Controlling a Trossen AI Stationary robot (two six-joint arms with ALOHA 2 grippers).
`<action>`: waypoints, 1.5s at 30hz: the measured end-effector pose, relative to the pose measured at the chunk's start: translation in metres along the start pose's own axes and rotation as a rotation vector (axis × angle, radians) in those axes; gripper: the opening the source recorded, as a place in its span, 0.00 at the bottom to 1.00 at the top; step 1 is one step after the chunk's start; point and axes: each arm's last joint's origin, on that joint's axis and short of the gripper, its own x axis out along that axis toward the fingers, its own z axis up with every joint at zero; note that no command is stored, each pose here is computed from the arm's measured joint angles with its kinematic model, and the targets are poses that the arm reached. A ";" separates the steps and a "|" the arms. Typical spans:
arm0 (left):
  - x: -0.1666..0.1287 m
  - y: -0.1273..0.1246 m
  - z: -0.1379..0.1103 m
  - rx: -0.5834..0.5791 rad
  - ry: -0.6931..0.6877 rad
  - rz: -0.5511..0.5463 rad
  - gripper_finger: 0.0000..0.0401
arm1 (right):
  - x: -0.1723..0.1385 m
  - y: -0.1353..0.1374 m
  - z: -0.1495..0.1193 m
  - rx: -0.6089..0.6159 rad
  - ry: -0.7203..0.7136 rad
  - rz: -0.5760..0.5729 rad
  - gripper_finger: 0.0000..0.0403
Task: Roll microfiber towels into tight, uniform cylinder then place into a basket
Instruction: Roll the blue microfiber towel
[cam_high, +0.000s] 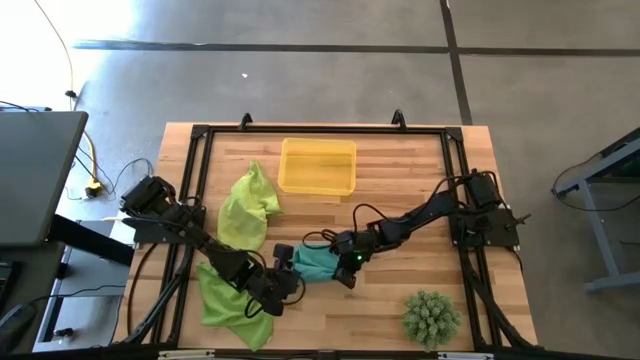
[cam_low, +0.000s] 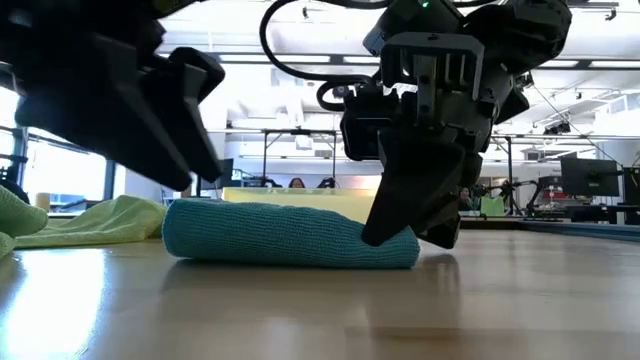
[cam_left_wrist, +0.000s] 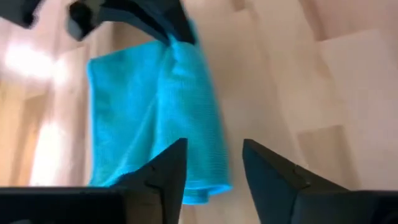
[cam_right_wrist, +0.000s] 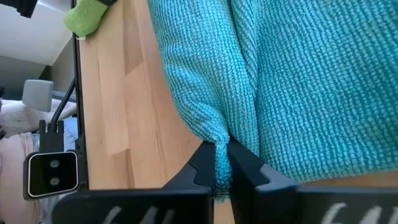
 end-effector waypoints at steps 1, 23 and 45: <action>0.000 0.000 0.000 0.001 0.003 0.003 0.39 | 0.000 0.000 0.000 0.010 0.000 0.000 0.01; 0.039 0.017 -0.017 -0.150 0.155 0.033 0.33 | 0.000 0.001 0.000 0.010 -0.006 -0.002 0.01; 0.041 0.036 -0.035 -0.493 0.094 -0.384 0.04 | -0.021 0.018 0.003 -0.383 -0.079 -0.068 0.17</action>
